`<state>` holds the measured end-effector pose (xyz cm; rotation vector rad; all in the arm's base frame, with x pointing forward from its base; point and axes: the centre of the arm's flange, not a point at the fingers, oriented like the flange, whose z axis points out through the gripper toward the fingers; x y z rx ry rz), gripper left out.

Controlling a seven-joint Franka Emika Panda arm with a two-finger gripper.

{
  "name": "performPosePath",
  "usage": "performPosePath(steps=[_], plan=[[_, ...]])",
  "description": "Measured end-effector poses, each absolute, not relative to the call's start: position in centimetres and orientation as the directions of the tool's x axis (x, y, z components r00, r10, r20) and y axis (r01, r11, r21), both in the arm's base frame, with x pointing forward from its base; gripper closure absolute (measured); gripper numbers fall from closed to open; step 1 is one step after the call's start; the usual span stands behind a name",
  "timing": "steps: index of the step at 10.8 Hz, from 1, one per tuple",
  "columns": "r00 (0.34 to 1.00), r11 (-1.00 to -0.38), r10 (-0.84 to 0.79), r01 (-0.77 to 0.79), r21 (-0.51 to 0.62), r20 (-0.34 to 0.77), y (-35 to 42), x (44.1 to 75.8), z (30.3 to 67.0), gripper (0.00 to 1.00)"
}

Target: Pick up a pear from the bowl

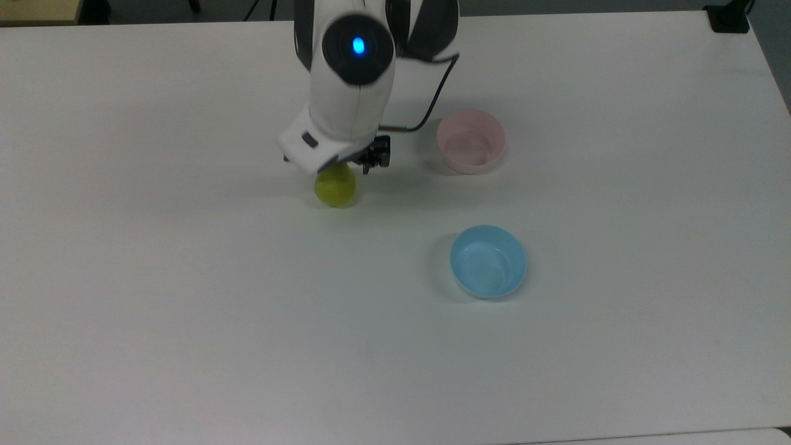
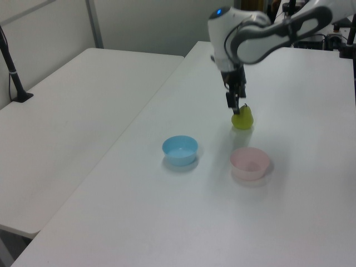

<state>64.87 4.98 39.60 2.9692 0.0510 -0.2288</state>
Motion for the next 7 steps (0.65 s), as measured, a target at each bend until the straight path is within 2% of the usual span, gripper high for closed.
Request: performPosePath(steps=[3,5,7], plan=[[0.997,-0.987,-0.010,0.003,0.158,-0.081,4.4,62.2,48.9,0.00],[0.995,-0.986,-0.045,-0.030,0.163,-0.087,3.8,60.5,51.7,0.00],[0.994,-0.985,-0.080,-0.067,0.158,-0.076,1.9,60.2,52.8,0.00]])
